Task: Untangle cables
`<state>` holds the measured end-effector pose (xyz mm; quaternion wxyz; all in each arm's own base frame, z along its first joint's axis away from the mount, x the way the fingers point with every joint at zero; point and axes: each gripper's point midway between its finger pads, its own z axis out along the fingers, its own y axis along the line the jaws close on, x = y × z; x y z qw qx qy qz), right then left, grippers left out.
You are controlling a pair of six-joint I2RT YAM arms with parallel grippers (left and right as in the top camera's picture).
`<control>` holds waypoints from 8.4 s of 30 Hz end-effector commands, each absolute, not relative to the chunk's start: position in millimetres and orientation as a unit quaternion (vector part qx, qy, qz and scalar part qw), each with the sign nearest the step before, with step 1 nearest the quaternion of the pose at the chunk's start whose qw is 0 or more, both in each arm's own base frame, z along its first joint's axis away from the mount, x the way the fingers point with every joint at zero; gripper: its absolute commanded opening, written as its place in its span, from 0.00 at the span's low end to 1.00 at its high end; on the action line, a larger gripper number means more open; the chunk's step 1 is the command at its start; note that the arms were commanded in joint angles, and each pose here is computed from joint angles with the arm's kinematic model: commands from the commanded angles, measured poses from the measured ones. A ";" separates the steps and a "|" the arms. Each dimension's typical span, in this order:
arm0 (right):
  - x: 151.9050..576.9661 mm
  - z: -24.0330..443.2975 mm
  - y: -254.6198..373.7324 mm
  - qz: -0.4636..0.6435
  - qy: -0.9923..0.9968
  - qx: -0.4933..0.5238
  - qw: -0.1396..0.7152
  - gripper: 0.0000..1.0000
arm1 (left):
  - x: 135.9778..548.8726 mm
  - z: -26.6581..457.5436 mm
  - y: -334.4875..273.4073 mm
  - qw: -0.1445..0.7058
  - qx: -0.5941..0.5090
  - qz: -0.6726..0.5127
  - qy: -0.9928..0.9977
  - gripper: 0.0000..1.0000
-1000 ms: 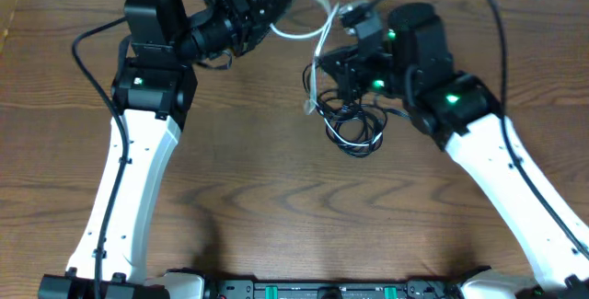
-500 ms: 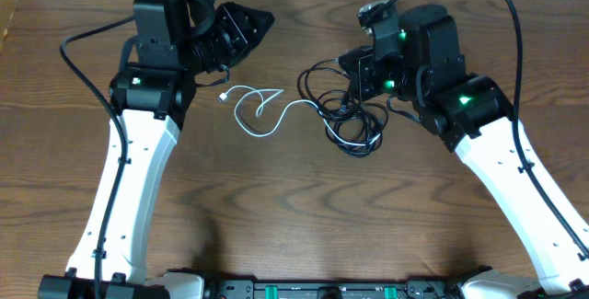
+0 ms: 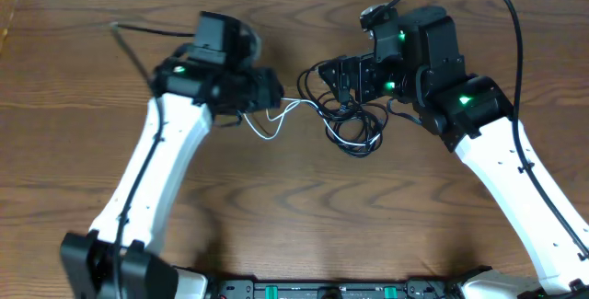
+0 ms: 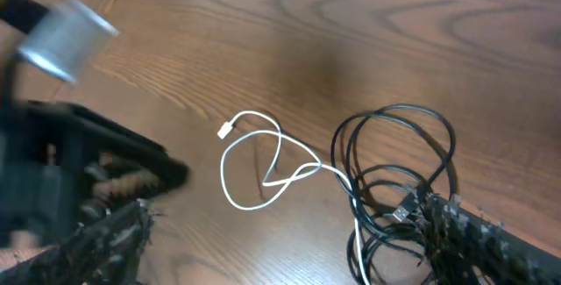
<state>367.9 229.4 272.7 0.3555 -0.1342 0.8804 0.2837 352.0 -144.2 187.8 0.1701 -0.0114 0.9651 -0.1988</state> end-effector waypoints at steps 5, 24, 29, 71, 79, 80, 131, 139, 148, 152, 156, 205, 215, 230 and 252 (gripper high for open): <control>368.8 255.8 202.2 0.263 0.904 -0.093 0.323 0.99 | 333.4 124.8 -167.6 0.095 0.174 -0.114 0.974 0.64; 371.7 250.9 186.6 0.252 0.911 -0.078 0.316 0.99 | 371.5 32.7 -187.3 0.085 0.215 -0.048 0.972 0.57; 371.7 250.9 186.6 0.251 0.911 -0.081 0.317 0.99 | 380.3 28.2 -191.2 0.100 0.236 -0.049 0.965 0.57; 368.1 247.3 185.5 0.249 0.915 -0.080 0.307 0.99 | 368.8 -11.9 -165.2 0.066 0.205 -0.047 0.975 0.43; 368.9 247.9 185.6 0.249 0.914 -0.080 0.309 0.99 | 370.4 -17.7 -166.0 0.065 0.196 -0.048 0.977 0.29; 368.8 247.9 185.6 0.249 0.914 -0.080 0.309 0.99 | 371.6 -17.5 -166.6 0.067 0.196 -0.049 0.977 0.21; 349.4 244.5 198.8 0.292 0.914 -0.097 0.265 0.99 | 361.8 431.5 -171.6 0.590 0.051 -0.286 0.754 0.07; 352.6 242.4 193.7 0.276 0.918 -0.090 0.271 0.99 | 401.3 416.8 -115.7 0.623 -0.051 -0.167 0.763 0.07; 351.3 238.7 189.9 0.266 0.923 -0.086 0.266 0.99 | 447.4 453.6 -90.4 0.704 -0.072 -0.177 0.684 0.07; 351.8 238.2 189.0 0.262 0.923 -0.088 0.268 0.99 | 463.4 464.2 -81.0 0.737 -0.066 -0.160 0.653 0.07; 350.8 237.5 189.7 0.259 0.923 -0.094 0.268 0.99 | 487.0 443.8 -54.8 0.736 -0.091 -0.116 0.661 0.07; 353.6 229.7 175.5 0.216 0.935 -0.078 0.271 0.99 | 483.0 150.7 340.8 0.505 -0.248 0.161 0.811 0.92; 352.7 228.9 175.1 0.215 0.936 -0.078 0.268 0.99 | 538.2 119.3 198.0 0.464 -0.167 0.061 0.868 0.92; 345.7 210.3 172.7 0.203 0.948 -0.080 0.232 0.99 | 524.0 34.4 227.1 0.383 -0.179 0.151 0.894 0.91; 345.5 210.1 172.6 0.204 0.949 -0.074 0.230 0.99 | 469.8 125.8 349.6 0.455 -0.315 0.226 0.802 0.13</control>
